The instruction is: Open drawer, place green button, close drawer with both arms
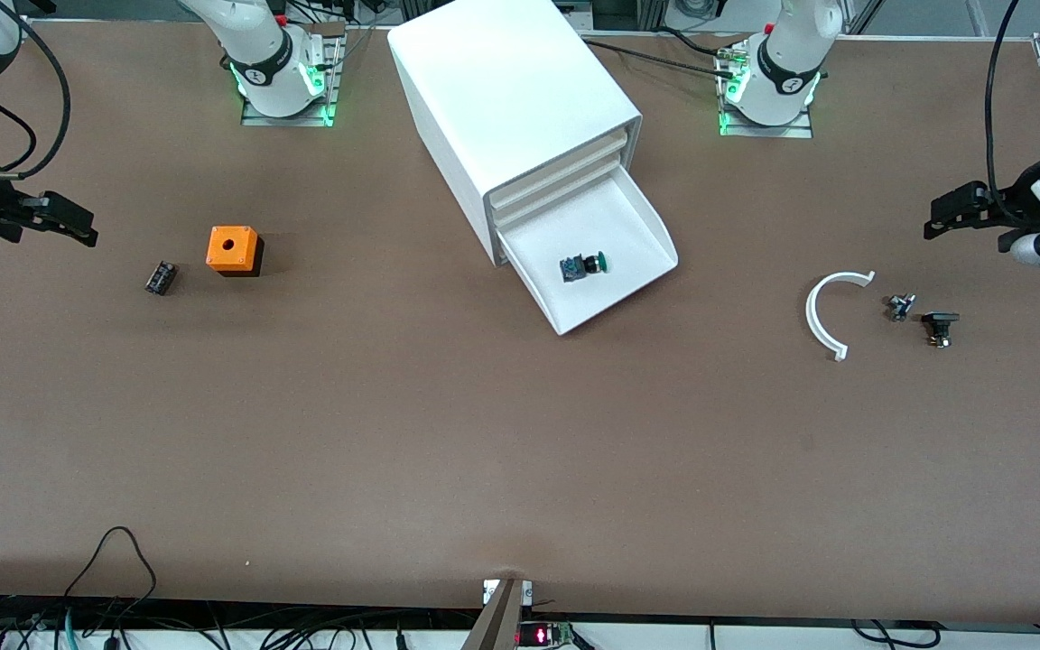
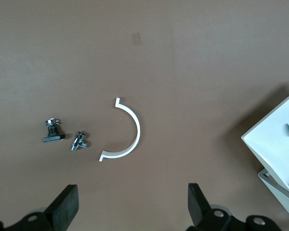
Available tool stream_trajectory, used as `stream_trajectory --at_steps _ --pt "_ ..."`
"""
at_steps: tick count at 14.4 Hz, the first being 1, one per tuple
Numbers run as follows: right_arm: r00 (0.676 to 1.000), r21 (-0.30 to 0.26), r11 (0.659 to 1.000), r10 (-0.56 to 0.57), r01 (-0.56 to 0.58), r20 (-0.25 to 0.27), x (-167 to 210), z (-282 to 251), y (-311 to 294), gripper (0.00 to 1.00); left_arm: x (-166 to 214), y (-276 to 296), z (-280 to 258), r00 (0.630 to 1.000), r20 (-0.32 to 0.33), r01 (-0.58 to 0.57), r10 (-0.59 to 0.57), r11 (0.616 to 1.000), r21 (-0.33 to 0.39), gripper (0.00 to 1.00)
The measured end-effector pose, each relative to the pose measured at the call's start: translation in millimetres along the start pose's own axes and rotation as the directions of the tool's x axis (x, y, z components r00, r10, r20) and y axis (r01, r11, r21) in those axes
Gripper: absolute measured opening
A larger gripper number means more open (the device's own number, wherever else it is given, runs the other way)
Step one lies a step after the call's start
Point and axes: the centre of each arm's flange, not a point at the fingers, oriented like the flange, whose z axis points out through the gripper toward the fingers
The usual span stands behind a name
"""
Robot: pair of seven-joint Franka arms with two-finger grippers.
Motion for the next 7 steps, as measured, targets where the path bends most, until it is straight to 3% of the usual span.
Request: stream_trajectory --at_steps 7 --pt "1.0 0.012 1.0 0.009 -0.009 -0.002 -0.1 -1.1 0.1 1.0 1.7 2.0 2.3 1.0 0.004 -0.004 0.004 1.0 -0.001 1.0"
